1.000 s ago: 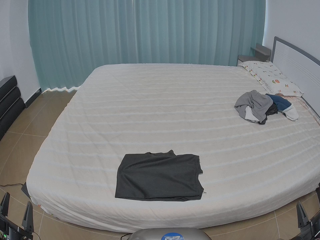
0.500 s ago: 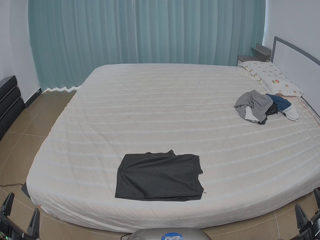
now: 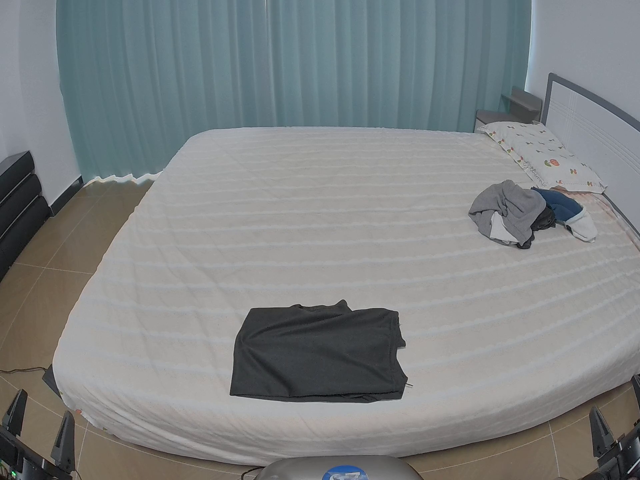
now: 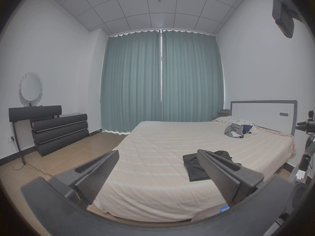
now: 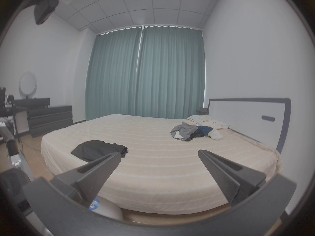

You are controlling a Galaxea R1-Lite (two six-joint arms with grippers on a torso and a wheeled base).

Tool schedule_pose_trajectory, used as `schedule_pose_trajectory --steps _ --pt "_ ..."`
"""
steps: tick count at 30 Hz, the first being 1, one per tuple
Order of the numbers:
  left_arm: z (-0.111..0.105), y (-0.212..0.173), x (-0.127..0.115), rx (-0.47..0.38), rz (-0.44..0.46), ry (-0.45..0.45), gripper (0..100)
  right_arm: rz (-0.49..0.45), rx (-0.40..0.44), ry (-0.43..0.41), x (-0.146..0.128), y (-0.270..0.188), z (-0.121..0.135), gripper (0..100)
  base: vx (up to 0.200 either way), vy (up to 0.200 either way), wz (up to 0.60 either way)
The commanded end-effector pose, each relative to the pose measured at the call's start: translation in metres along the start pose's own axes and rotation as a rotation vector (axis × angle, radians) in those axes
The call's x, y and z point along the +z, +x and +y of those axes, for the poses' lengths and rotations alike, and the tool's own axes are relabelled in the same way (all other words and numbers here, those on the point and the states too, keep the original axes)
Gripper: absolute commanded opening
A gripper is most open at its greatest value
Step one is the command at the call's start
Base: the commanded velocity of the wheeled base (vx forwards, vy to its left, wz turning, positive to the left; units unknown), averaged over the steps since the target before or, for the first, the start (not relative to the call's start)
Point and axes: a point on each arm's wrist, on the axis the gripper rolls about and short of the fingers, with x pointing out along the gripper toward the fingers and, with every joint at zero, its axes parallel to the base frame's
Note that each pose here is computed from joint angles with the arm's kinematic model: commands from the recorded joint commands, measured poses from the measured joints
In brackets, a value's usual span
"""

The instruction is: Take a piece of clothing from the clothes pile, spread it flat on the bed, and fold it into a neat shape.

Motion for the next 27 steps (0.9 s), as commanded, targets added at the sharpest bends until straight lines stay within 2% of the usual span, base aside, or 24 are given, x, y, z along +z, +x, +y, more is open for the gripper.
schedule_pose_trajectory --steps 1,2,5,8,9,15,27 --pt "0.0 0.0 -0.0064 -0.006 0.017 0.005 100 0.004 -0.028 -0.001 0.0006 -0.0017 -0.0006 100 0.0 0.0 0.0" --pt "0.0 0.0 -0.0065 -0.003 0.018 -0.003 100 0.006 -0.057 -0.027 0.0009 -0.0021 -0.0013 100 0.0 0.0 0.0" --pt "0.0 0.0 -0.0065 -0.003 0.018 -0.003 100 0.006 -0.06 -0.027 0.0009 -0.0021 -0.0014 100 0.0 0.0 0.0" --pt "0.0 0.0 -0.0064 -0.006 0.017 0.005 100 0.0 -0.079 0.071 0.0009 -0.002 -0.0019 100 0.0 0.0 0.0" --pt "-0.0001 0.0 -0.0064 -0.008 0.017 0.007 100 0.029 -0.068 0.077 -0.0044 -0.0009 -0.0013 100 0.0 0.0 0.0" --pt "-0.0001 0.0 -0.0064 -0.008 0.017 0.014 100 0.03 -0.046 0.03 -0.0055 -0.0003 -0.0009 100 0.0 0.0 0.0" --pt "0.0 0.0 -0.0065 -0.007 0.018 0.013 100 -0.008 -0.013 0.019 -0.0055 0.001 -0.0001 100 0.0 0.0 0.0"
